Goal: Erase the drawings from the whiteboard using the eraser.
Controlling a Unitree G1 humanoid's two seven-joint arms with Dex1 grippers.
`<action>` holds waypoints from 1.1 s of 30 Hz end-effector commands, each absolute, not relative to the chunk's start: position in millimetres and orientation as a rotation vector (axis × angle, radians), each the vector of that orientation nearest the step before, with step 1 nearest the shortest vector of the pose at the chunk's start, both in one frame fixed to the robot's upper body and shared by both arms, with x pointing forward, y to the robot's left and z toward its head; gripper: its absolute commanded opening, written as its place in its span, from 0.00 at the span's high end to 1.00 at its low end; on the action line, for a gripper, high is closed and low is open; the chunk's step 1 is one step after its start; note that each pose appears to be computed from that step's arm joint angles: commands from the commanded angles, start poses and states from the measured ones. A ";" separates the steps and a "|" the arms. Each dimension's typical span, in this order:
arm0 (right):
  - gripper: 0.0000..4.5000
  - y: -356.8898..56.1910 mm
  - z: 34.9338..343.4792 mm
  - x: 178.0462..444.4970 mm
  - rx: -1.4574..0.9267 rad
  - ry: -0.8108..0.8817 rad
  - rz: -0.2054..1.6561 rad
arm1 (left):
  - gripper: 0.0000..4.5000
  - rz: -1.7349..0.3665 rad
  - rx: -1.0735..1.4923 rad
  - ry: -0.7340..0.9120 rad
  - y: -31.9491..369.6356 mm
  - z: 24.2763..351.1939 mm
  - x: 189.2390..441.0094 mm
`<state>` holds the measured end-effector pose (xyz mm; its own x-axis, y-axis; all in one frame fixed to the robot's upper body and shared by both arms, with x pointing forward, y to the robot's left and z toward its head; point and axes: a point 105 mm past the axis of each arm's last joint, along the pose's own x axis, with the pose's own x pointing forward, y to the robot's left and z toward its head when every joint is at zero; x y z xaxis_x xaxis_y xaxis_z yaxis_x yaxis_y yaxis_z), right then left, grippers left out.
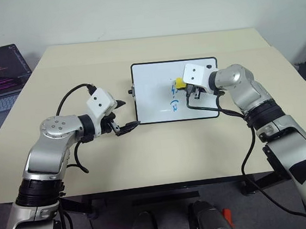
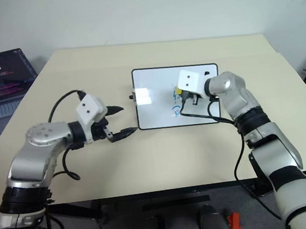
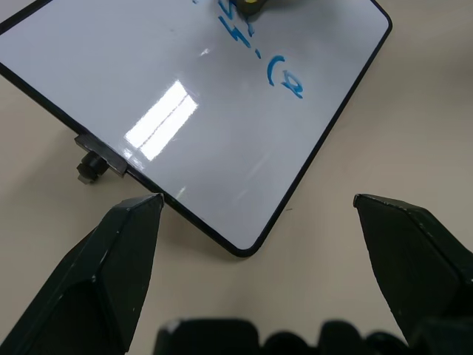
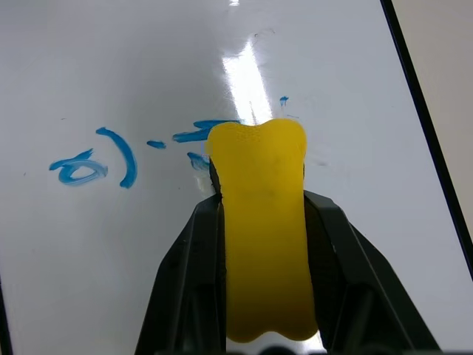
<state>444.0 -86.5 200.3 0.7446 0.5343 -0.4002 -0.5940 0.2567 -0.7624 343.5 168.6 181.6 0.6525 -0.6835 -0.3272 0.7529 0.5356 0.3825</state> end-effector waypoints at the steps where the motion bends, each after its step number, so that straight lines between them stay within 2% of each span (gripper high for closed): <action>1: 0.76 -85.2 221.9 452.4 -1.112 0.004 0.696 | 0.00 -0.858 0.541 0.100 164.3 190.6 341.5; 5: 0.76 -85.7 217.8 456.7 -1.141 0.013 0.672 | 0.00 -0.858 0.538 0.098 163.3 190.4 341.3; 16: 0.76 -74.6 166.4 429.2 -1.237 0.135 0.918 | 0.00 -0.862 0.536 0.091 160.6 191.0 342.4; 19: 0.76 -77.8 170.8 433.9 -1.229 0.130 0.874 | 0.00 -0.862 0.536 0.089 160.4 191.4 342.2; 27: 0.76 -96.7 216.6 464.1 -1.170 0.050 0.614 | 0.00 -0.862 0.536 0.086 159.8 191.4 341.8; 33: 0.76 -98.2 221.9 467.8 -1.167 0.038 0.596 | 0.00 -0.865 0.534 0.084 158.6 191.1 341.5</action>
